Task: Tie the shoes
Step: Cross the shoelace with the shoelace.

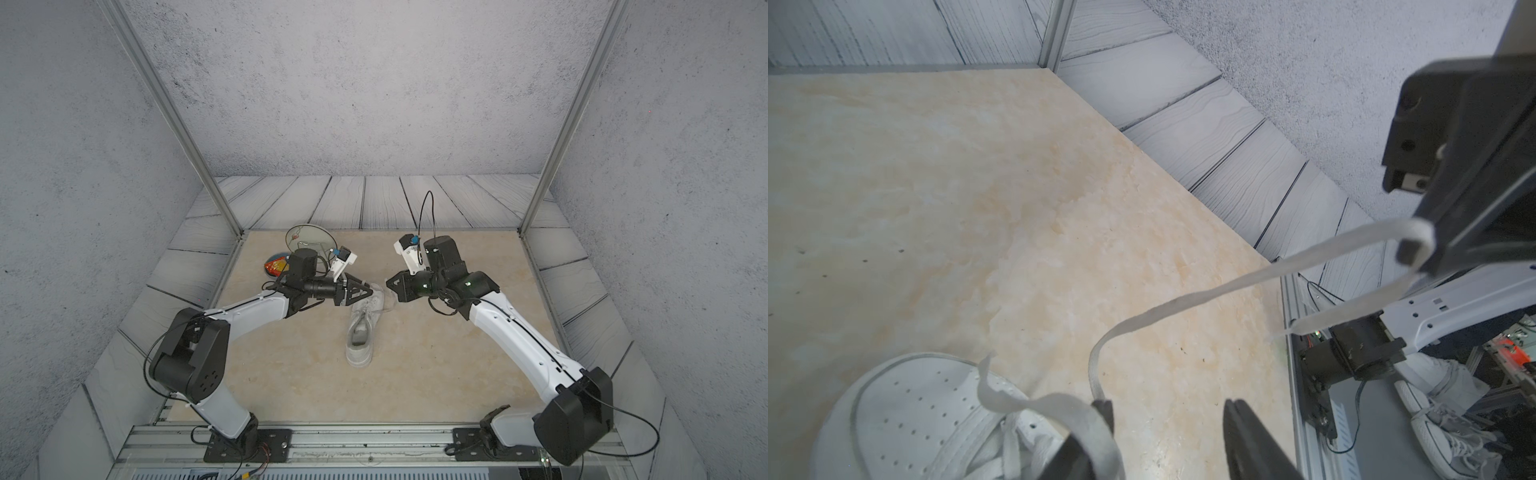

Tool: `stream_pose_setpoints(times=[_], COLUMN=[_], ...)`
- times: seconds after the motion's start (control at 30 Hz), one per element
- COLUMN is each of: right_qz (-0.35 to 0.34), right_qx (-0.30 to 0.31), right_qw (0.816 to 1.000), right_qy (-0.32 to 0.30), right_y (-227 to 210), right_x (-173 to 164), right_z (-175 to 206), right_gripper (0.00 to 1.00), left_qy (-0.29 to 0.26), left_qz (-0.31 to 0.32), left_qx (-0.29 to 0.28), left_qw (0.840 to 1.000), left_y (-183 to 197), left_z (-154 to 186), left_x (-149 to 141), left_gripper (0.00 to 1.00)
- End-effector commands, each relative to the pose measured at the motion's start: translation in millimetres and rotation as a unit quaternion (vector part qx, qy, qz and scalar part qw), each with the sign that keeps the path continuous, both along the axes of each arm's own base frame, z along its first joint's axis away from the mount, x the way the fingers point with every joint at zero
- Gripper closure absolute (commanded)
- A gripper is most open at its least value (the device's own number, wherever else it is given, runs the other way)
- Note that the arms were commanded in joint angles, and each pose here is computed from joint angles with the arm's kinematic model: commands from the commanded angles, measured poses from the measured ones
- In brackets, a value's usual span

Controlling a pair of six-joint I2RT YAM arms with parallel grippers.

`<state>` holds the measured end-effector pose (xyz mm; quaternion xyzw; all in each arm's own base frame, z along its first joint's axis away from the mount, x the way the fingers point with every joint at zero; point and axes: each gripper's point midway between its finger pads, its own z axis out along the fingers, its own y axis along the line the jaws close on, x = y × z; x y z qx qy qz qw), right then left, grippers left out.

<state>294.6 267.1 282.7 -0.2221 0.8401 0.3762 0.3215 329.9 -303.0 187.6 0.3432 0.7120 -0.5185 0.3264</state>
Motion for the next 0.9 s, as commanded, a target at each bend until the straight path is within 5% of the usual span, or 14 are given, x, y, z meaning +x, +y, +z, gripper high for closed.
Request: stream_pose_setpoints(times=[0.0,0.43,0.87], right_qz=[0.025,0.066,0.067], right_qx=[0.065,0.159,0.170], right_qw=[0.997,0.984,0.983], right_qy=[-0.029,-0.036,-0.030], right_y=[8,26,28], right_x=[-11,-20,-19], right_z=[52,110,114], right_gripper=[1.00,1.00,1.00], left_qy=[-0.081,-0.125,-0.138], left_qz=[-0.012,-0.021,-0.040], left_qx=[-0.010,0.002,-0.032], left_qw=[0.997,0.992,0.989], left_y=[-3,-18,-36], left_z=[15,15,35], left_x=[-8,-10,-8], left_gripper=[0.47,0.44,0.44])
